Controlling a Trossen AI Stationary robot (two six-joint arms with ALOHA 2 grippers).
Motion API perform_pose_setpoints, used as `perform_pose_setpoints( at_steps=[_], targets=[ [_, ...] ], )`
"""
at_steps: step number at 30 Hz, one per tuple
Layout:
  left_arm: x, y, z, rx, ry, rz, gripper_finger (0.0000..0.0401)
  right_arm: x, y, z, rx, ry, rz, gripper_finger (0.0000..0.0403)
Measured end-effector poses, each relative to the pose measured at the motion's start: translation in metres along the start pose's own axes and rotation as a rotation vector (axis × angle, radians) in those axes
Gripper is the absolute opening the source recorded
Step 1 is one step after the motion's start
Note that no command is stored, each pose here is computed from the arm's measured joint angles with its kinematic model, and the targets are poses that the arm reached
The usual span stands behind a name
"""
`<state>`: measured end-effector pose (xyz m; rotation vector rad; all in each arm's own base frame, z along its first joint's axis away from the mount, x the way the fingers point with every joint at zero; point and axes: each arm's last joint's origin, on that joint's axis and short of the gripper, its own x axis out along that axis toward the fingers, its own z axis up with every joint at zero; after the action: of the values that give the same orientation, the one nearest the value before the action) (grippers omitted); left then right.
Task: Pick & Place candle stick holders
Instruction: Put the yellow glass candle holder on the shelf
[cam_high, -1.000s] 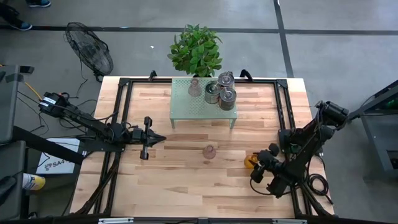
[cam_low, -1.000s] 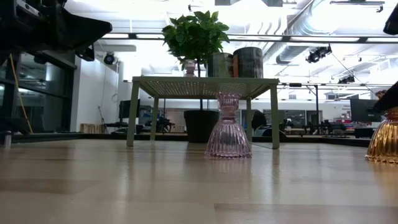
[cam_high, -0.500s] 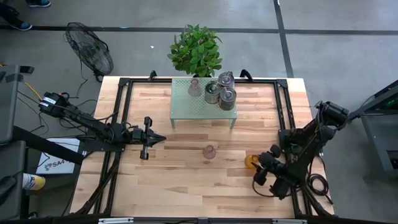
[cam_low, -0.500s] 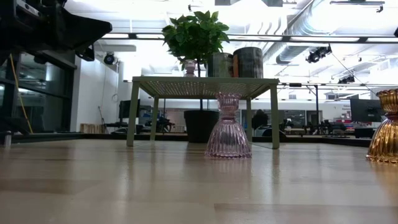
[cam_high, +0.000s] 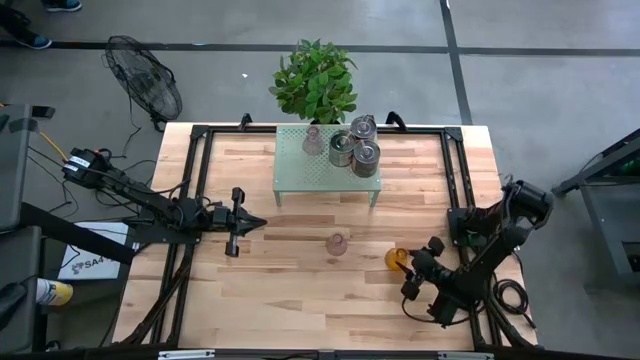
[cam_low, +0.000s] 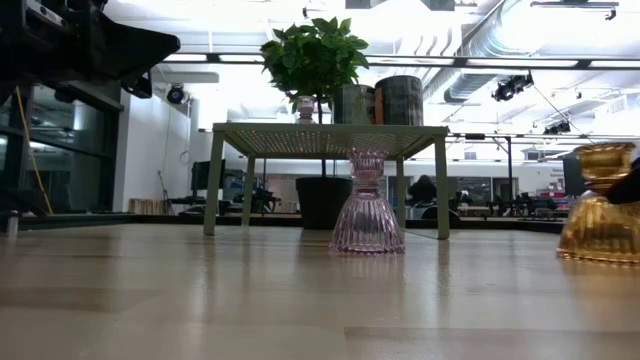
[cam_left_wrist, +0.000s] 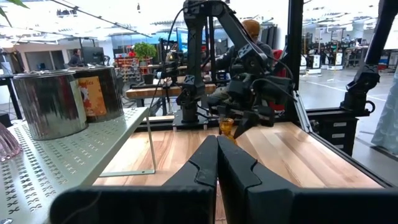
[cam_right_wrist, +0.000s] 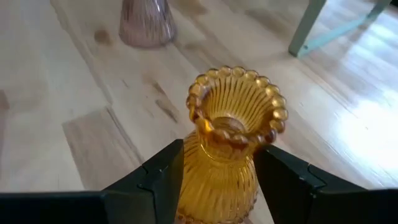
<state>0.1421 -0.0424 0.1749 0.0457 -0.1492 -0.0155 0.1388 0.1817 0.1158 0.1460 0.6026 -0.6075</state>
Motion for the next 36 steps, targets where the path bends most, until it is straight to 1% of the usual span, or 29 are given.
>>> perform_pose_setpoints(
  at_steps=[9,16,25,28,33,36],
  targets=[
    [0.0,0.0,0.0,0.0,0.0,0.0,0.0,0.013,0.007,-0.013,0.019,-0.175,0.001,0.0185],
    [0.0,0.0,0.0,0.0,-0.001,0.0,0.0,0.021,0.011,-0.013,0.023,-0.266,0.001,0.0185],
    [0.0,0.0,0.0,0.0,0.0,0.0,0.0,0.026,0.012,-0.009,0.008,-0.272,-0.02,0.0182],
    [0.0,0.0,0.0,0.0,0.0,0.0,0.0,0.027,0.012,-0.009,0.007,-0.271,-0.022,0.0167],
    [0.0,0.0,0.0,-0.002,0.0,0.0,0.0,0.027,0.013,-0.009,0.008,-0.269,-0.022,0.013],
    [0.0,0.0,0.0,-0.003,-0.001,0.0,0.0,0.027,0.013,-0.009,0.011,-0.268,-0.021,0.0123]
  ],
)
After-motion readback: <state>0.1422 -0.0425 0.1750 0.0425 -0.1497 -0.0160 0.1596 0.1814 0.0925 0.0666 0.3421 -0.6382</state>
